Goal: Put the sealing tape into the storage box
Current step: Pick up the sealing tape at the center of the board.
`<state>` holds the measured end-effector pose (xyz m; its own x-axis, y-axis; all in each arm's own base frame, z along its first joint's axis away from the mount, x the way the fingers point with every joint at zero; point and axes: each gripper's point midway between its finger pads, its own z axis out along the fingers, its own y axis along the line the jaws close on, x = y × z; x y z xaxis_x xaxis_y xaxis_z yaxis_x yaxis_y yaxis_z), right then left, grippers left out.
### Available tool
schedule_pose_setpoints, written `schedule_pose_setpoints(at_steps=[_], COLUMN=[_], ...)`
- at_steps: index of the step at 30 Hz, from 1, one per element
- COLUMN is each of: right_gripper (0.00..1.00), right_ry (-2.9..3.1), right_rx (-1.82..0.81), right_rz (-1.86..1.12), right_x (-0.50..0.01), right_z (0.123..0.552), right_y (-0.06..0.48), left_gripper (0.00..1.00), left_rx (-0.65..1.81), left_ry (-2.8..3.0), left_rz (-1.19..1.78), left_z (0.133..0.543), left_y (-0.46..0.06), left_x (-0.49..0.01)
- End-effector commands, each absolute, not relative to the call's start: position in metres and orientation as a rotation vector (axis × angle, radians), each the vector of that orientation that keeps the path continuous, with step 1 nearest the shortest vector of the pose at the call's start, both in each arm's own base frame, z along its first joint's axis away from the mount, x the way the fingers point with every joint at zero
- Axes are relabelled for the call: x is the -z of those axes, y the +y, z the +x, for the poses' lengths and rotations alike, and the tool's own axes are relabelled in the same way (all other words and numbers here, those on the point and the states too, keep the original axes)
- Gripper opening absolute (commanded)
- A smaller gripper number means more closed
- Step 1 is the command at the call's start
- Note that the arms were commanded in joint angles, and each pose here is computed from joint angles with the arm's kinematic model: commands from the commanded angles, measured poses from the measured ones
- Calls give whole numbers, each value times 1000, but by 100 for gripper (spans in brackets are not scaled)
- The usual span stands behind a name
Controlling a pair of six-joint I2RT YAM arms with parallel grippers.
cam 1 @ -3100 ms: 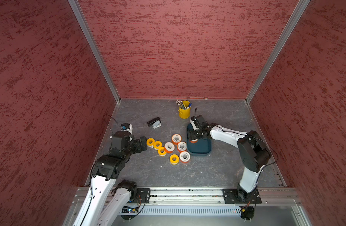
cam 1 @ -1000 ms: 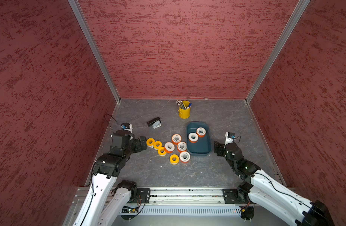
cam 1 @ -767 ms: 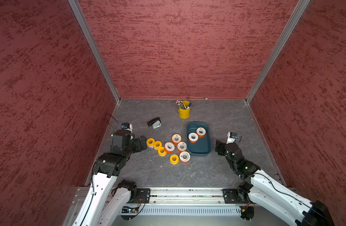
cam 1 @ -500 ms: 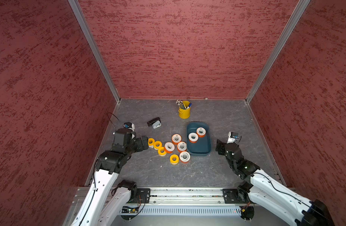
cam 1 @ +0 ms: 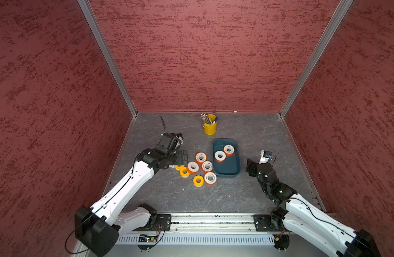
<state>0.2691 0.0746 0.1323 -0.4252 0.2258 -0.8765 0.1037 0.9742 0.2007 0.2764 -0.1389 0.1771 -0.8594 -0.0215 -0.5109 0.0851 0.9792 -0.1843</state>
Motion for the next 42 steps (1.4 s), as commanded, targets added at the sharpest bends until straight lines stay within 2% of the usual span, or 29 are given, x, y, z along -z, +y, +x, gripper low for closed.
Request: schedule_pose_setpoints(at_steps=[1,10,19,33,42], right_gripper=[81,81,82,82,82], right_ry=[2009,1979,1977,1973,1977], right_rx=[-151,-176,-189,-191,-196], right_rz=[221,227,221,222,215], right_x=[-132,-137,-137,-138,-137], right_z=[268,263,261,261,261], right_y=[76,74,74,74,76], left_gripper=[100,100,100,100,100], left_rx=[264,237,236,71,8], left_ry=[2551,2689,2778,2888,2904], left_rz=[20,105,144,168,155], left_z=[314,380,410,386,363], left_y=[-162,-217,-247,-256,-242], left_x=[-177,-126,-87,-28,-20])
